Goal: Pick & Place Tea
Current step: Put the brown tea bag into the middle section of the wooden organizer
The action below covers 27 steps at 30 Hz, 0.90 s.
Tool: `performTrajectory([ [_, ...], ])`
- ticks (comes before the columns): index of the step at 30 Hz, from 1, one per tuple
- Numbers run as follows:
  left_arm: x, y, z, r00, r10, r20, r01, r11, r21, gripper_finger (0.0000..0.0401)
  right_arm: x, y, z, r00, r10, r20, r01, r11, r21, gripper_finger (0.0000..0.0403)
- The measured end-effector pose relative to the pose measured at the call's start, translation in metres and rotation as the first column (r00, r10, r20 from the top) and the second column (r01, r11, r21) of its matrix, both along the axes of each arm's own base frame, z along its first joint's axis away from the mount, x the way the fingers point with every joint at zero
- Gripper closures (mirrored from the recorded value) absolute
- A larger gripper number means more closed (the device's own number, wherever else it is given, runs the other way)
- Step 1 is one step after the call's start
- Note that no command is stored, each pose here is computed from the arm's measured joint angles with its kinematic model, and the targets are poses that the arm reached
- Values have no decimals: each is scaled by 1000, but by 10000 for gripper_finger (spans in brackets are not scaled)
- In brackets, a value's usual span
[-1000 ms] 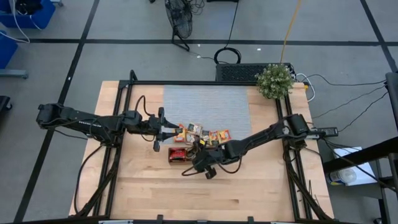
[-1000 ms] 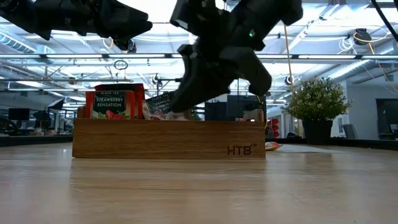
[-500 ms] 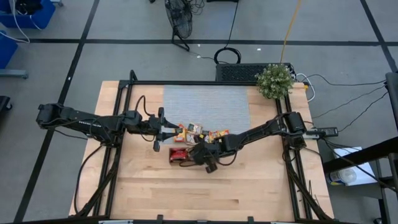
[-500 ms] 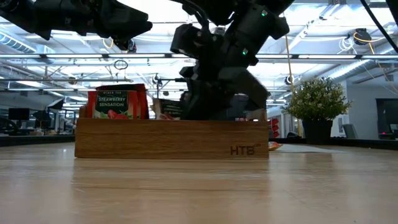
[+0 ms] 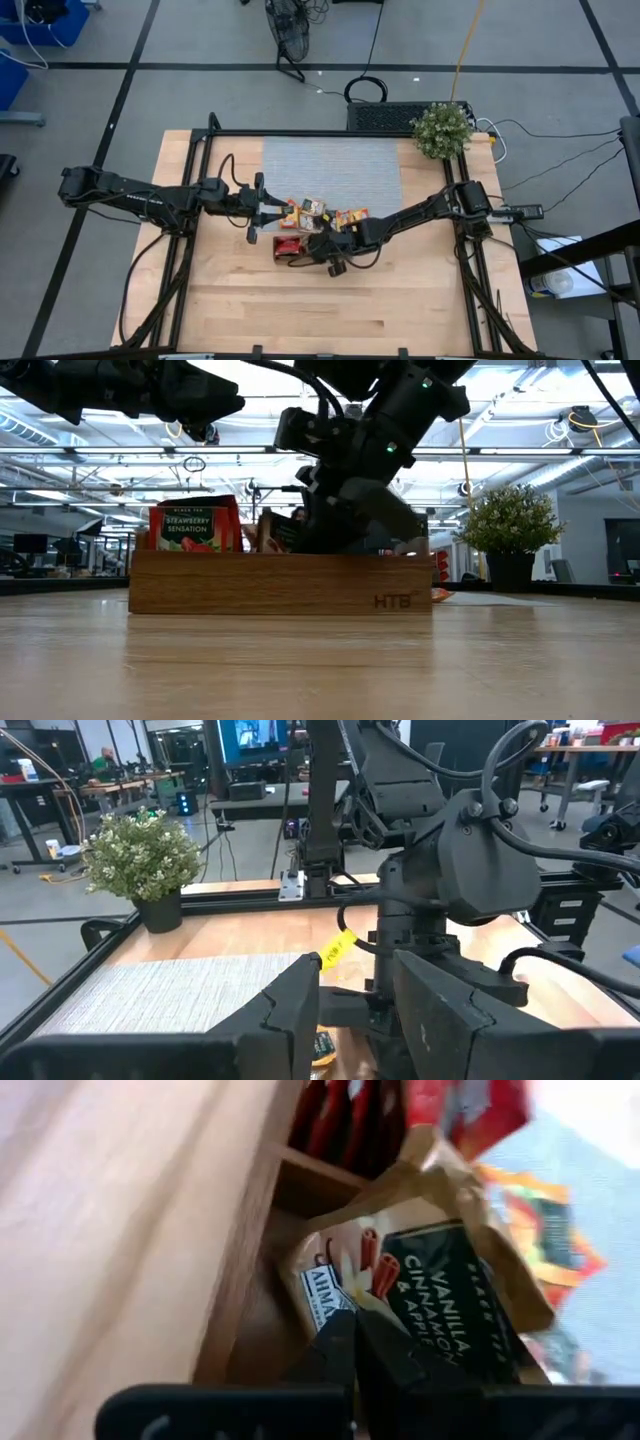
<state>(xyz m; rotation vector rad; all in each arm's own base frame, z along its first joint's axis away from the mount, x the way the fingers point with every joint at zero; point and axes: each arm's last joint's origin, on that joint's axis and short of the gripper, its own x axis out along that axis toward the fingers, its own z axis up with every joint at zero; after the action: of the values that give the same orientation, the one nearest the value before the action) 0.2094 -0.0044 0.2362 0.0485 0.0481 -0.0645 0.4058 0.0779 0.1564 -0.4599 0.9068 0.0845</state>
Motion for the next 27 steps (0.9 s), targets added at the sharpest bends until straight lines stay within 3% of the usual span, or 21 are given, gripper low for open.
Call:
performTrajectory([
  [16,0,0,-1,1000,0,-7,0,1000,-2,267,4,16,9,993,55,108,-56,998,9,403],
  [19,0,0,-1,1000,0,-6,0,1000,-2,267,10,10,3,990,71,118,-78,995,54,403],
  [27,0,0,-1,1000,-1,-7,1,1000,-2,267,17,-2,-16,994,45,97,-48,998,35,403],
])
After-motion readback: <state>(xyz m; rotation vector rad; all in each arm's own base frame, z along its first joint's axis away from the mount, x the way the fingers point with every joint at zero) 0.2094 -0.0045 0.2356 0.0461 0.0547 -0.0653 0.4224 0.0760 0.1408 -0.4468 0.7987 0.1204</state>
